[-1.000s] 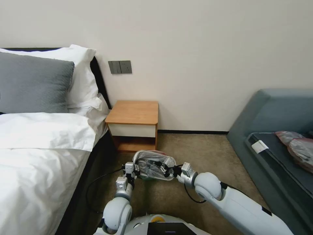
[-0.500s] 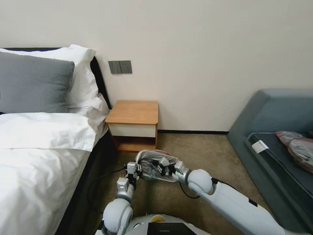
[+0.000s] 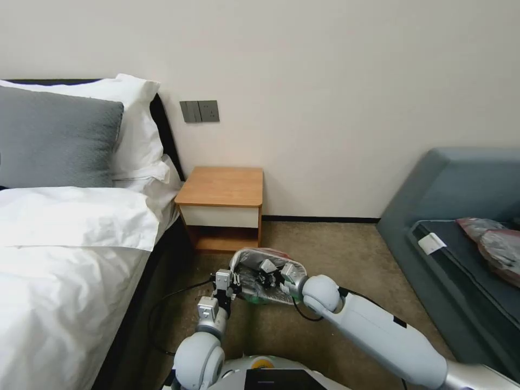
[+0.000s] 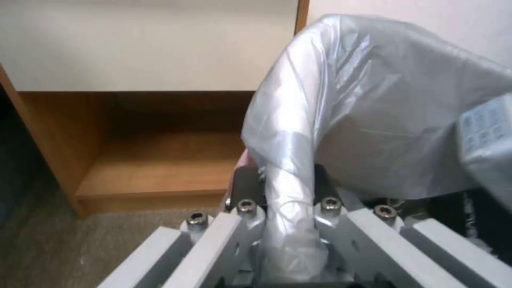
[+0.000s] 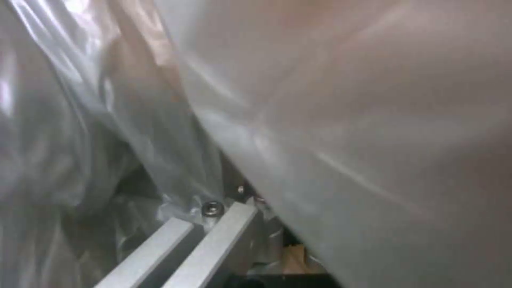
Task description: Pick up the garbage bag from the table and place it over the trash can.
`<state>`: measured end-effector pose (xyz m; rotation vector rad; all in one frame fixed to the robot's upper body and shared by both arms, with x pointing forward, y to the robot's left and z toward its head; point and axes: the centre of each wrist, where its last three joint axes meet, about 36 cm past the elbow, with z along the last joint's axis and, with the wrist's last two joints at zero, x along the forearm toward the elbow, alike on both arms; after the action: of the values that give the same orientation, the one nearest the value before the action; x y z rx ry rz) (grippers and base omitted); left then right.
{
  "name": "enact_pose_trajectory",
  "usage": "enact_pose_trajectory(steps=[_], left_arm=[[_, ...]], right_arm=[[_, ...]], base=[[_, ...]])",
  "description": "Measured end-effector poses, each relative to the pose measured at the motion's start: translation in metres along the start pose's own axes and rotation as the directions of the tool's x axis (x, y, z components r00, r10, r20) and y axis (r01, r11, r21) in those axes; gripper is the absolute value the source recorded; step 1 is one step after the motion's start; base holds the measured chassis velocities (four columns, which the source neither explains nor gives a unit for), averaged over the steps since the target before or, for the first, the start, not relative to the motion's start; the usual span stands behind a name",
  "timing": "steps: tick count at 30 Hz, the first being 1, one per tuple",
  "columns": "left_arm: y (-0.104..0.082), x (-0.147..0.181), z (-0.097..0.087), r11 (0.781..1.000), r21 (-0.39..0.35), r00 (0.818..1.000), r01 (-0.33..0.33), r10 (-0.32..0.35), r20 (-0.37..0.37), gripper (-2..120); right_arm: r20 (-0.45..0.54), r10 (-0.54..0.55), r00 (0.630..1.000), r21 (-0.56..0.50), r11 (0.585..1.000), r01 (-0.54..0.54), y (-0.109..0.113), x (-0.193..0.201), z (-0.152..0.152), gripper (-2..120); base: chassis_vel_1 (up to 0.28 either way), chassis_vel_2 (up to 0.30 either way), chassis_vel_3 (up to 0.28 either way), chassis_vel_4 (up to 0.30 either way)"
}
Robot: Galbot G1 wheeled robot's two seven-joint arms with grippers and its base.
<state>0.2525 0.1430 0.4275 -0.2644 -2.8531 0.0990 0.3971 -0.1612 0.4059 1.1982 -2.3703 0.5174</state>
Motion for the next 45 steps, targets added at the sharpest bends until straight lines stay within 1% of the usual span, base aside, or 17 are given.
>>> enact_pose_trajectory(steps=[5, 9, 13, 18, 21, 27, 29, 30, 34, 35, 36, 38, 39, 41, 43, 44, 45], left_arm=[[-0.001, 0.001, -0.001, 1.0, 0.003, 1.0, 0.0, 0.0, 0.003, 3], [0.001, 0.0, -0.002, 1.0, 0.005, 1.0, 0.009, -0.009, 0.005, 3], [0.004, -0.001, -0.002, 0.999, 0.019, 0.999, 0.032, -0.032, 0.009, 3], [0.008, -0.001, -0.006, 0.996, 0.067, 0.999, 0.052, -0.053, 0.01, 3], [0.014, -0.002, -0.007, 0.993, 0.088, 0.997, 0.074, -0.074, -0.01, 3], [0.019, -0.006, -0.004, 0.99, 0.105, 0.995, 0.094, -0.091, -0.04, 3], [0.022, -0.009, 0.0, 0.984, 0.142, 0.991, 0.107, -0.094, -0.096, 3], [0.022, -0.009, 0.0, 0.984, 0.142, 0.991, 0.107, -0.094, -0.096, 3], [0.027, -0.014, 0.009, 0.974, 0.195, 0.979, 0.116, -0.078, -0.19, 3], [0.027, -0.014, 0.009, 0.974, 0.195, 0.979, 0.116, -0.078, -0.19, 3], [0.03, -0.016, 0.011, 0.97, 0.211, 0.974, 0.117, -0.071, -0.215, 3], [0.035, -0.02, 0.016, 0.969, 0.212, 0.969, 0.124, -0.072, -0.238, 3], [0.035, -0.02, 0.016, 0.969, 0.212, 0.969, 0.124, -0.072, -0.238, 3], [0.042, -0.023, 0.022, 0.966, 0.218, 0.962, 0.136, -0.076, -0.261, 3], [0.047, -0.025, 0.028, 0.964, 0.225, 0.958, 0.14, -0.075, -0.277, 3], [0.047, -0.025, 0.028, 0.964, 0.225, 0.958, 0.14, -0.075, -0.277, 3], [0.049, -0.025, 0.03, 0.964, 0.225, 0.957, 0.141, -0.074, -0.282, 3]], right_arm=[[-0.014, 0.008, 1.0, 0.009, 1.0, -0.008, -0.001, -0.005, 0.004, 0], [0.007, 0.013, 1.0, 0.007, 1.0, -0.013, 0.002, 0.002, 0.002, 0], [0.035, 0.019, 0.999, -0.003, 1.0, -0.019, 0.007, 0.019, 0.001, 0], [0.076, 0.051, 0.996, -0.023, 0.999, -0.049, 0.008, 0.053, 0.009, 0], [0.129, 0.072, 0.989, -0.024, 0.997, -0.07, 0.013, 0.075, 0.007, 0], [0.19, 0.084, 0.978, -0.033, 0.996, -0.079, 0.026, 0.092, -0.004, 0], [0.262, 0.104, 0.959, -0.031, 0.995, -0.099, 0.04, 0.108, -0.021, 0], [0.262, 0.104, 0.959, -0.031, 0.995, -0.099, 0.04, 0.108, -0.021, 0], [0.371, 0.269, 0.889, -0.112, 0.963, -0.245, 0.043, 0.122, -0.034, 18], [0.371, 0.269, 0.889, -0.112, 0.963, -0.245, 0.043, 0.122, -0.034, 18], [0.387, 0.335, 0.859, -0.163, 0.942, -0.294, 0.042, 0.122, -0.034, 24], [0.382, 0.437, 0.814, -0.255, 0.897, -0.362, 0.041, 0.121, -0.029, 32], [0.382, 0.437, 0.814, -0.255, 0.897, -0.362, 0.041, 0.121, -0.029, 32], [0.362, 0.506, 0.783, -0.321, 0.856, -0.405, 0.04, 0.116, -0.016, 43], [0.342, 0.536, 0.771, -0.358, 0.834, -0.421, 0.041, 0.111, -0.007, 52], [0.342, 0.536, 0.771, -0.358, 0.834, -0.421, 0.041, 0.111, -0.007, 52], [0.334, 0.556, 0.761, -0.38, 0.819, -0.431, 0.041, 0.109, -0.004, 55]], base=[[0.0, 0.0, 0.0, 0.0], [0.0, 0.0, 0.0, 0.0], [0.0, 0.0, 0.0, 0.0], [0.0, 0.0, 0.0, 0.0], [0.0, 0.0, 0.0, 0.0], [0.0, 0.0, 0.0, 0.0], [0.0, 0.0, 0.0, 0.0], [0.0, 0.0, 0.0, 0.0], [0.0, 0.0, 0.0, 0.0], [0.0, 0.0, 0.0, 0.0], [0.0, 0.0, 0.0, 0.0], [0.0, 0.0, 0.0, 0.0], [0.0, 0.0, 0.0, 0.0], [0.0, 0.0, 0.0, 0.0], [0.0, 0.0, 0.0, 0.0], [0.0, 0.0, 0.0, 0.0], [0.0, 0.0, 0.0, 0.0]])
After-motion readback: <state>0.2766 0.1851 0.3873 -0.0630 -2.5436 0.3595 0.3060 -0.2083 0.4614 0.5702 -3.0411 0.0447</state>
